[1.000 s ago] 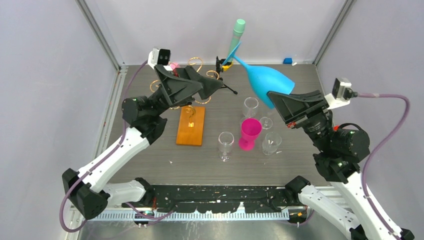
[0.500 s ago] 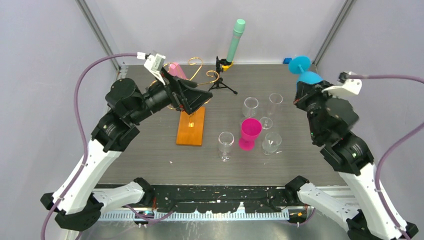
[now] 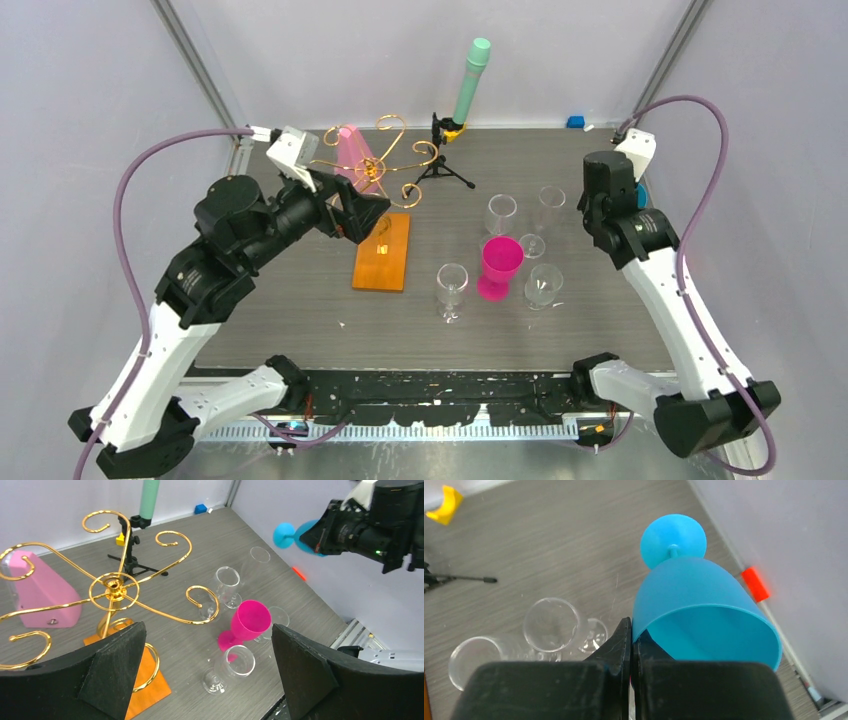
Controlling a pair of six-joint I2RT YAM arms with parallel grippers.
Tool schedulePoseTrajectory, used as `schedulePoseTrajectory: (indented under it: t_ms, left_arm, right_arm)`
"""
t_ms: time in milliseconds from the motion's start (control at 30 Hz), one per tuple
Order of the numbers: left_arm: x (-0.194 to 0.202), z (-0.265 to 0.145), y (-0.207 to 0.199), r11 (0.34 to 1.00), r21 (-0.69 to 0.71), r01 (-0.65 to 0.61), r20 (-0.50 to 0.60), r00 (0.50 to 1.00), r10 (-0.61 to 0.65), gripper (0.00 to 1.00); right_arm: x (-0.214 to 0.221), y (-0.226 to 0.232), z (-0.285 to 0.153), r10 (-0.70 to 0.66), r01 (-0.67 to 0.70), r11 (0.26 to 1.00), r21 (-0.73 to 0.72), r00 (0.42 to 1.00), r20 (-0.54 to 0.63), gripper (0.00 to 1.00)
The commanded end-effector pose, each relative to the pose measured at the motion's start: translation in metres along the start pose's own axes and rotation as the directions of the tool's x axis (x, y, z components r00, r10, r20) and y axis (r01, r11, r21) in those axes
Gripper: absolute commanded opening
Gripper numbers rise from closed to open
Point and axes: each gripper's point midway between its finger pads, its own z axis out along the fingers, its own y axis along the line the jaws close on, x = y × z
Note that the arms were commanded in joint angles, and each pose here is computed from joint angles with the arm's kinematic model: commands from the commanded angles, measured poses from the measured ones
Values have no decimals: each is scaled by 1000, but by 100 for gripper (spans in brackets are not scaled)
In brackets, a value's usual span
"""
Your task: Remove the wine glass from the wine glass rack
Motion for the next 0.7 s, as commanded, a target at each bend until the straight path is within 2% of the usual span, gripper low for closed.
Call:
schedulePoseTrajectory:
  t_ms: [0,100,233,500,667]
  left_arm:
    - [-14,-18,5,999,-30,-38,55,998,39,100]
    - [-11,-21,6,999,-31,-43,49,998,45,100]
    - [-8,-22,7,998,-34,-46,37,998,48,100]
    - [-2,-22,13,997,-63,-40,18,999,41,100]
    - [1,-22,11,998,-53,-40,9,999,40,100]
  right_arm:
    - [35,26,17,41,-67,988,-141,984,-176,0]
    - [64,35,31,52,-116,976,-182,945,-322,0]
    - [91,28,44,66,-149,977,-152,891,-449,0]
    - [121,26,50,46,-146,980,-138,832,-553,6]
    - [126,21,55,36,-119,987,-112,826,-562,10]
